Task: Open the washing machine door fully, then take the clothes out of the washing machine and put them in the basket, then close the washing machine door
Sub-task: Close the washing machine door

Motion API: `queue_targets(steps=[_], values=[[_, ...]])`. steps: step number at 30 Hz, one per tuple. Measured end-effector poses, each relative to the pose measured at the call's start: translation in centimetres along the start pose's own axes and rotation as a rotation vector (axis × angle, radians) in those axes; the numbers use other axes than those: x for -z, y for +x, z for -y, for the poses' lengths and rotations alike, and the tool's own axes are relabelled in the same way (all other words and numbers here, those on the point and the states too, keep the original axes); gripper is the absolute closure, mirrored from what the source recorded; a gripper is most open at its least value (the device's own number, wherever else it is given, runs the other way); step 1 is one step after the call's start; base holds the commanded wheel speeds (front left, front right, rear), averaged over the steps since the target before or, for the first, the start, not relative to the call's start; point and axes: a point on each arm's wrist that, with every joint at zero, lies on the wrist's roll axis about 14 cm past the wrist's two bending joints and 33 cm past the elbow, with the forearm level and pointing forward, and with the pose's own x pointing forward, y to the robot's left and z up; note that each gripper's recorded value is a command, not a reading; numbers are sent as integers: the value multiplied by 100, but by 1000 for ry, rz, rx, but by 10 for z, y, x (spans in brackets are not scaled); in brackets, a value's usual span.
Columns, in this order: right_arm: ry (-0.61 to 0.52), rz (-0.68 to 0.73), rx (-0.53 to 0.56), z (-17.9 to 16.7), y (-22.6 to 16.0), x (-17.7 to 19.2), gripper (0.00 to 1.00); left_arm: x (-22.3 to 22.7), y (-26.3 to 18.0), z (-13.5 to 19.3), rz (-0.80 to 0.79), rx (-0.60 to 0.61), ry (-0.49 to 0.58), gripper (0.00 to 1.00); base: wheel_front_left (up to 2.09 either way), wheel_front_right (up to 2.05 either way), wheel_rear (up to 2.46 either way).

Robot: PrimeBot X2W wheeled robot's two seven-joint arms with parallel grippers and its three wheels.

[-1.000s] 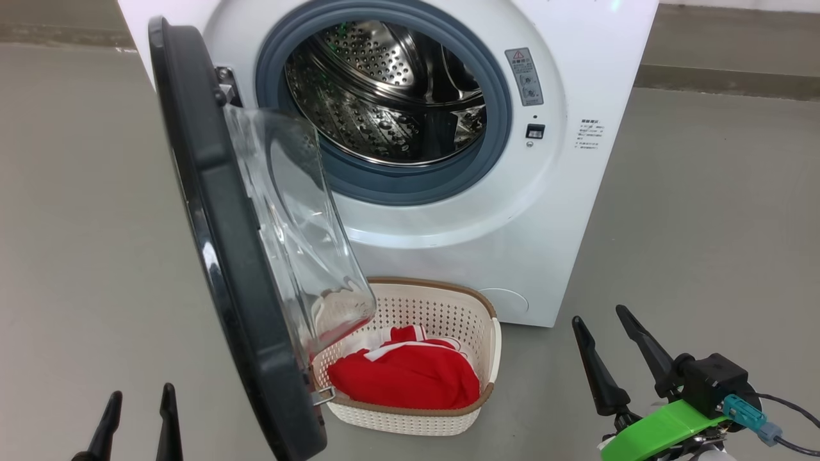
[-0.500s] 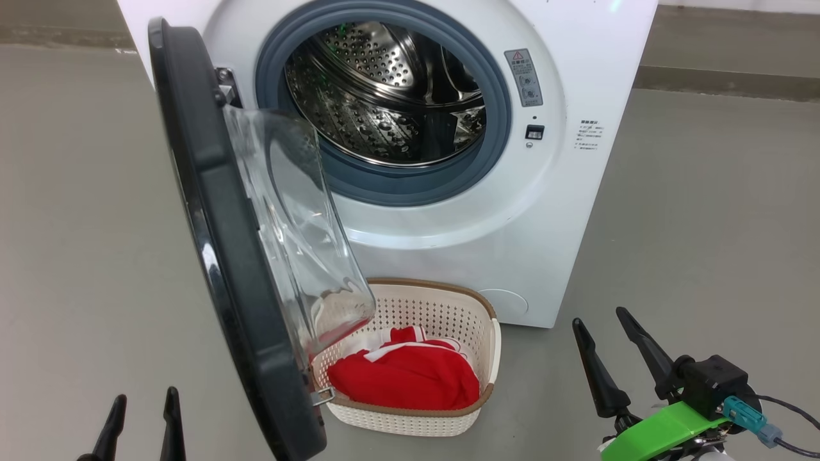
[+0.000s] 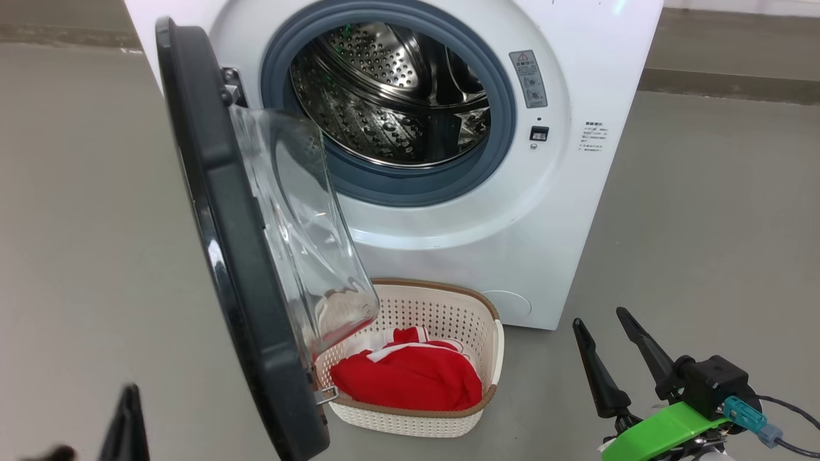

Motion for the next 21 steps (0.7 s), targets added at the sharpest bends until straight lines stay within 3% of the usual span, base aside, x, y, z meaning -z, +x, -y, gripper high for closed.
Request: queue_targets(steps=[4,5,6,7,12,17,21], values=[[6,3,-2,-1,0,-1,0,-36,26,10,76,-6,-338,100,0,0,0],[6,3,-2,-1,0,-1,0,-36,26,10,76,-6,-338,100,0,0,0],[6,4,-1,-1,-1,-1,0,-57,36,18,105,10,-548,100,0,0,0],[6,4,-1,-1,-1,-1,0,-57,36,18,105,10,-548,100,0,0,0],[15,7,11,2,-3,-2,0,-96,48,40,102,75,-936,100,0,0,0],[18,10,31,8,-6,-3,0,-115,45,87,-60,233,-1171,100,0,0,0],[35,10,48,12,-8,-2,0,-119,38,110,-149,297,-1219,100,0,0,0]])
